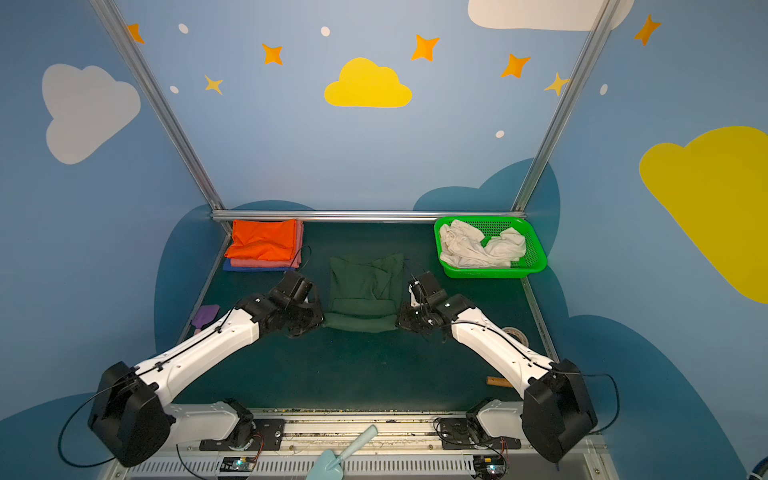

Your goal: Fold and stack the t-shirts

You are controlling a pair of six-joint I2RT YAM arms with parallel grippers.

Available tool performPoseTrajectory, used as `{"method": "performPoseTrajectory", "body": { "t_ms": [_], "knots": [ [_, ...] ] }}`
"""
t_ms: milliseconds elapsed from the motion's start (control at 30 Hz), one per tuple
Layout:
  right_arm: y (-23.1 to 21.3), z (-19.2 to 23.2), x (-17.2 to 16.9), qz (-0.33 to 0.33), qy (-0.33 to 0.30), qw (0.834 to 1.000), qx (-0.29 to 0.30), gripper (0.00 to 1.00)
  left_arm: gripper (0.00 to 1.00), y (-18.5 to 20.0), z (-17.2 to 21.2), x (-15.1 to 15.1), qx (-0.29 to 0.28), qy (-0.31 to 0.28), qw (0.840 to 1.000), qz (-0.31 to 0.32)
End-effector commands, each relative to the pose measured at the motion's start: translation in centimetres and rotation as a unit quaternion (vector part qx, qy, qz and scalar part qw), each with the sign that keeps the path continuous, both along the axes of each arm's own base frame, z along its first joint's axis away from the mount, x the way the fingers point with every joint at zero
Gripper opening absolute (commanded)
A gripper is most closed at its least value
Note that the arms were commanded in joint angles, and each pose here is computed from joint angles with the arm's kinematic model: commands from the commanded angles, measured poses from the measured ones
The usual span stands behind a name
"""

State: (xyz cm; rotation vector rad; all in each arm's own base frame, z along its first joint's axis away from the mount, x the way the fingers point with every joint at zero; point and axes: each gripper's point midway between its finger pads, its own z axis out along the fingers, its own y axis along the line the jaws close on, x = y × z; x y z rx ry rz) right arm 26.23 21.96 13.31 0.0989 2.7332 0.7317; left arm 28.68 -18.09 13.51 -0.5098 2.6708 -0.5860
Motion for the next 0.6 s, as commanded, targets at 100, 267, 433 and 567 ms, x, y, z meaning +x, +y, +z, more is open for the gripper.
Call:
{"method": "performPoseTrajectory", "body": {
  "t_ms": [100,267,433,567],
  "knots": [
    [-0.4,1.2,5.1,0.008,-0.016,1.000,-0.008,0.00,0.05,0.3,0.6,4.8,0.021,0.002,1.000,-0.023],
    [-0.3,2.0,9.5,0.008,-0.022,1.000,-0.006,0.00,0.05,-0.2,1.1,9.3,0.018,0.005,0.999,-0.038],
    [0.1,1.7,13.7,0.014,-0.016,1.000,0.003,0.00,0.05,-0.8,1.4,13.5,0.006,0.005,0.999,-0.049],
    [0.5,0.9,16.8,0.018,-0.005,1.000,0.010,0.00,0.05,-0.7,0.6,16.4,0.006,0.013,0.999,-0.051]
  ]
}}
